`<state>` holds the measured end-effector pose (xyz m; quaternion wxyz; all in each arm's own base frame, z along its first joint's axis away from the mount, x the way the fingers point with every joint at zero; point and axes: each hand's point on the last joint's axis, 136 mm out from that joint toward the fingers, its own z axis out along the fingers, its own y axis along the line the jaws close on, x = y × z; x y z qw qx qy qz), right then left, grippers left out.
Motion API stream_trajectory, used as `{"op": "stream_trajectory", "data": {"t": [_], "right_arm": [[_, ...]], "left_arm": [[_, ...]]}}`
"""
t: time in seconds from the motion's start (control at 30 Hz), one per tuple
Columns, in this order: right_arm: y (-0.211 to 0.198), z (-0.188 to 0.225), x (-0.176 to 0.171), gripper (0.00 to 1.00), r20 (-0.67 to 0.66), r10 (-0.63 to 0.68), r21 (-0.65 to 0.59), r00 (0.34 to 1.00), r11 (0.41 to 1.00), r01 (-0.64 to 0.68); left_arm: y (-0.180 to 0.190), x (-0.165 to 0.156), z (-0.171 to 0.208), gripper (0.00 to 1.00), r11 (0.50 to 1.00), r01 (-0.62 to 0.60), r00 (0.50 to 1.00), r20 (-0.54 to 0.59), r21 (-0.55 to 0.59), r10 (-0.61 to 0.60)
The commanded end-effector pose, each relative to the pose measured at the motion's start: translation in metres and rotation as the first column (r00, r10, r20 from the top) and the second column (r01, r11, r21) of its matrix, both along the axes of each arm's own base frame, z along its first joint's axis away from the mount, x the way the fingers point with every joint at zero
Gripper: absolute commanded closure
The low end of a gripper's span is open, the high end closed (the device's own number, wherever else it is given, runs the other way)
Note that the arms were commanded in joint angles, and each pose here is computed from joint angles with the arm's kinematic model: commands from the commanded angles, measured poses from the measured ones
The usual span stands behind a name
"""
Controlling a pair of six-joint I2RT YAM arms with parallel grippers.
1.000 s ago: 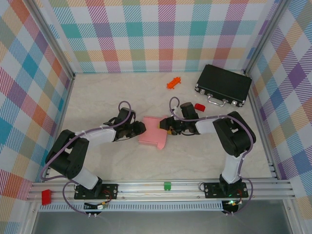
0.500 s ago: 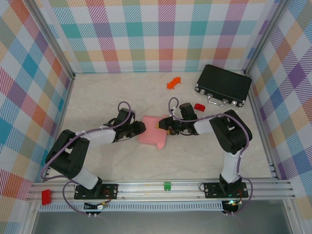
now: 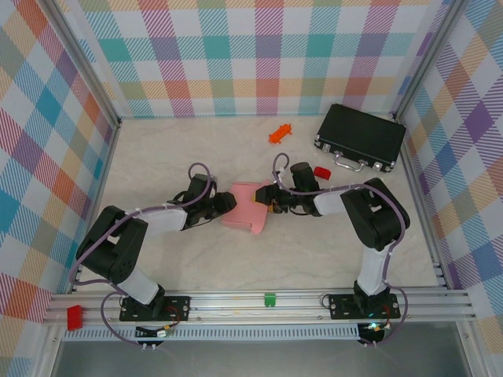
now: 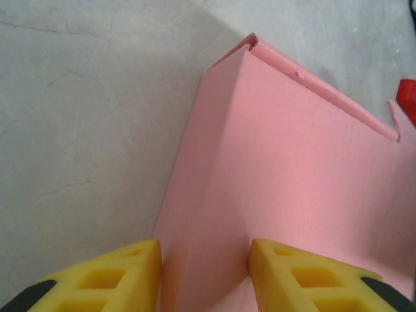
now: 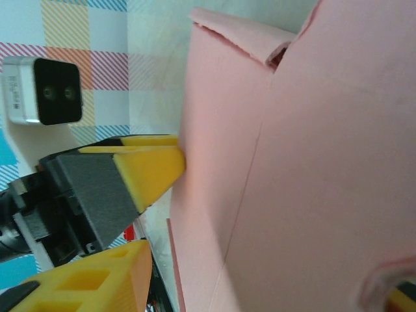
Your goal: Fold the paper box
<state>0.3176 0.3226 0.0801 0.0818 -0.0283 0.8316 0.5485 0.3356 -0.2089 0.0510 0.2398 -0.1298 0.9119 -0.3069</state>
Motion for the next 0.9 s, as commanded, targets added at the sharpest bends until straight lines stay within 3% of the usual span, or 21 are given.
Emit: {"op": "stream_trajectory", "data": {"t": [0.0, 0.5, 0.87], "right_arm": [[0.02, 0.056, -0.003, 0.49, 0.133, 0.086, 0.106, 0.987, 0.989, -0.101], [0.032, 0.074, 0.007, 0.49, 0.163, 0.113, 0.093, 0.98, 0.987, -0.129], [0.039, 0.083, 0.012, 0.49, 0.185, 0.125, 0.051, 0.975, 0.989, -0.136]], "left_arm": [[0.002, -0.025, -0.033, 0.57, 1.0, 0.02, 0.992, -0.125, 0.011, -0.018], [0.006, -0.027, -0.039, 0.48, 1.0, 0.008, 0.991, -0.132, 0.016, -0.005], [0.019, -0.026, -0.039, 0.48, 0.999, -0.023, 0.991, -0.131, 0.044, 0.029]]}}
